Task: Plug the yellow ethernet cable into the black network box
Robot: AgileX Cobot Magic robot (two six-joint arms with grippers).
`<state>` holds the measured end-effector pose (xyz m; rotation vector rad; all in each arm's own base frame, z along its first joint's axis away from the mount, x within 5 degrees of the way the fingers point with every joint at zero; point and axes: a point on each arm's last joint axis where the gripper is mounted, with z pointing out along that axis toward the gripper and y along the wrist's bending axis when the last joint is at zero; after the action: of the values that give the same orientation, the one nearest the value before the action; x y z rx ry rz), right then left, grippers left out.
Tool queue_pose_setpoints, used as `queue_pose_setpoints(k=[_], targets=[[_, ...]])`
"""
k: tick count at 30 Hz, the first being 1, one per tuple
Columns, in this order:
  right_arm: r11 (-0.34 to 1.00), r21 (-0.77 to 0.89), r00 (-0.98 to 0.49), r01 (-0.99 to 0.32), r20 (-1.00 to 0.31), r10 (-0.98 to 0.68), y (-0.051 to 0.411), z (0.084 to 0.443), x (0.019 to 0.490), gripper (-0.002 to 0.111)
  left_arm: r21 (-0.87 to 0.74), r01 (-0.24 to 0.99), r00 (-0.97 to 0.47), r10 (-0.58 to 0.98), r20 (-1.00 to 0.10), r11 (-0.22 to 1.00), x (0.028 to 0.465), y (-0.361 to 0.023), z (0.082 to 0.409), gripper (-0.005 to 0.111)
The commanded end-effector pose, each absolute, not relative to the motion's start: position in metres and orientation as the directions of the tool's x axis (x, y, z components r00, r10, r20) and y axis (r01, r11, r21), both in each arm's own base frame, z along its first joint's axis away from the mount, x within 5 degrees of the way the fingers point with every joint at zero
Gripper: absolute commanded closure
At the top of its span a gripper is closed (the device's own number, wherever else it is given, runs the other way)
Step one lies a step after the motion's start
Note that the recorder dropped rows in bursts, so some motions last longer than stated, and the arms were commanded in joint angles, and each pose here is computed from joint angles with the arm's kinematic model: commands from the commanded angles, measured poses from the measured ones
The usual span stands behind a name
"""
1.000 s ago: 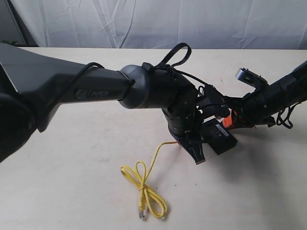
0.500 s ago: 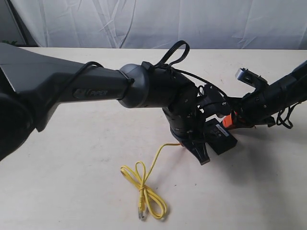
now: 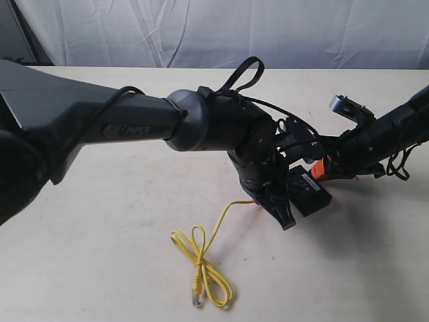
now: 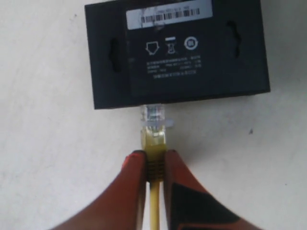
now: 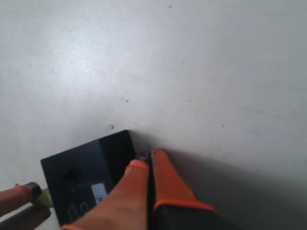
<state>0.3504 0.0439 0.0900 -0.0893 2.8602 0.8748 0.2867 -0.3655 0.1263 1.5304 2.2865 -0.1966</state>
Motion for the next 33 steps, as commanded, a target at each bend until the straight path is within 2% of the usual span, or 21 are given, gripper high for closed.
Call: queue_pose_setpoints(k=[1, 16, 33], targets=[[0.823, 0.559, -0.99, -0.101, -0.137, -0.028, 0.0448, 0.0853, 0.348, 0.109, 0.089, 0.904, -0.344, 0.833, -0.432, 0.419, 0.2896, -0.3683, 0.1294, 0.107], [0.822, 0.561, -0.99, -0.101, -0.136, -0.028, 0.0449, 0.0854, 0.3479, 0.109, 0.067, 0.897, -0.364, 0.815, -0.45, 0.438, 0.2899, -0.3709, 0.1246, 0.107], [0.829, 0.551, -0.989, -0.101, -0.144, -0.025, 0.0441, 0.0849, 0.3488, 0.109, 0.065, 0.906, -0.364, 0.85, -0.381, 0.418, 0.2861, -0.3651, 0.1252, 0.107]])
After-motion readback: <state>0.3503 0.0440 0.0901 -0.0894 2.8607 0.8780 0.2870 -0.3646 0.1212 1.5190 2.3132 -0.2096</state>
